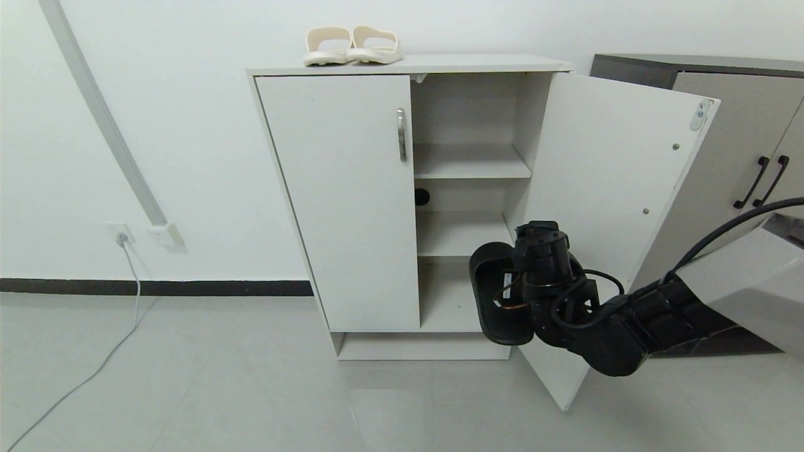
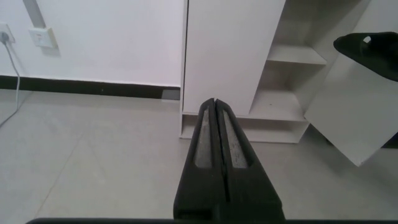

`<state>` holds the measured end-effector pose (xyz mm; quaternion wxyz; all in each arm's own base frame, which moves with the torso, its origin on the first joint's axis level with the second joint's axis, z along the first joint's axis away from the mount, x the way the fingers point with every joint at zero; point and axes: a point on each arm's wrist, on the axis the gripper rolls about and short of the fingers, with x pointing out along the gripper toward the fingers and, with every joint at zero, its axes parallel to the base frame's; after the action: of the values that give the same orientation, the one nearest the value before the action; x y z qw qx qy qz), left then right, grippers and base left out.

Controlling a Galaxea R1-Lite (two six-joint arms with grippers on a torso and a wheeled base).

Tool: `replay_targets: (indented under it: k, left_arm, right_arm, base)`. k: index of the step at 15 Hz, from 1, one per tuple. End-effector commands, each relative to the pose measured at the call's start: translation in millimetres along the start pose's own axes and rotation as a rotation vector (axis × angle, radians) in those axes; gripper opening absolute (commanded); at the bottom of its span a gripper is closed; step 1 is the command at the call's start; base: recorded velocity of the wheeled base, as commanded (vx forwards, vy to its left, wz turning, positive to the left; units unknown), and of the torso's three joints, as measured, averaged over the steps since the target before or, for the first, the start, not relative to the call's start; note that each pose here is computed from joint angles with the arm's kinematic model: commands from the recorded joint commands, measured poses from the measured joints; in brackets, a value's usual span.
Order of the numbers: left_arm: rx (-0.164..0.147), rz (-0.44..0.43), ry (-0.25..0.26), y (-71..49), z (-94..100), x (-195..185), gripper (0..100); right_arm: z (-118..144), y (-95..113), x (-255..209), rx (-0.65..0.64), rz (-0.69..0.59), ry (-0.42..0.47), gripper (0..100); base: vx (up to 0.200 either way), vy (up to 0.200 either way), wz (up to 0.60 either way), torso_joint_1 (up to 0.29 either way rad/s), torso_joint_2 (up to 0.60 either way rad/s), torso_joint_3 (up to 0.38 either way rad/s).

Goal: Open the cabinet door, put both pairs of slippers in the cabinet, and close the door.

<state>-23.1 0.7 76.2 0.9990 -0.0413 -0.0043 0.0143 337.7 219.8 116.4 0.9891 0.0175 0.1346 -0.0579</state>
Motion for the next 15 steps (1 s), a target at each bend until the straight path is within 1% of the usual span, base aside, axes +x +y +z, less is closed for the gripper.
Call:
replay_targets:
  k: [1,8,9,10,11,12,14,15]
  left_arm:
    - [0.0,0.0,0.001,0.0,0.1,0,0]
    - [0.0,0.0,0.001,0.0,0.1,0,0]
    - [0.0,0.002,0.001,0.0,0.1,0,0]
    - [0.001,0.0,0.001,0.0,0.1,0,0]
    - [0.001,0.0,0.001,0.0,0.1,0,0]
    - [0.003,0.0,0.003,0.0,-0.3,0,0]
    - [0.003,0.003,0.003,0.0,-0.3,0,0]
    - [0.003,0.0,0.003,0.0,-0.3,0,0]
  right_arm:
    - [0,-3,2,0.001,-0.008,0.0,0]
    - [1,-3,2,0.002,-0.006,0.0,0]
    - [0,2,-3,0.004,0.027,0.0,0]
    - [-2,14,-14,0.004,0.103,-0.001,0]
    - [-4,21,-19,0.001,0.148,-0.003,0]
    - [-11,38,-27,-0.028,0.22,0.002,0]
    - [-17,56,-15,-0.04,0.227,-0.013,0]
    - [-20,61,-9,-0.039,0.228,-0.014,0]
  base:
    - [0.0,0.0,0.0,0.0,0.0,0.0]
    - [0.0,0.0,0.0,0.0,0.0,0.0]
    - [0.0,0.0,0.0,0.0,0.0,0.0]
    - [0.0,0.0,0.0,0.0,0.0,0.0]
    - [0.0,0.0,0.0,0.0,0.0,0.0]
    - [0.0,0.0,0.0,0.0,0.0,0.0]
    - [0.0,0.0,0.0,0.0,0.0,0.0]
    - [0.0,0.0,0.0,0.0,0.0,0.0]
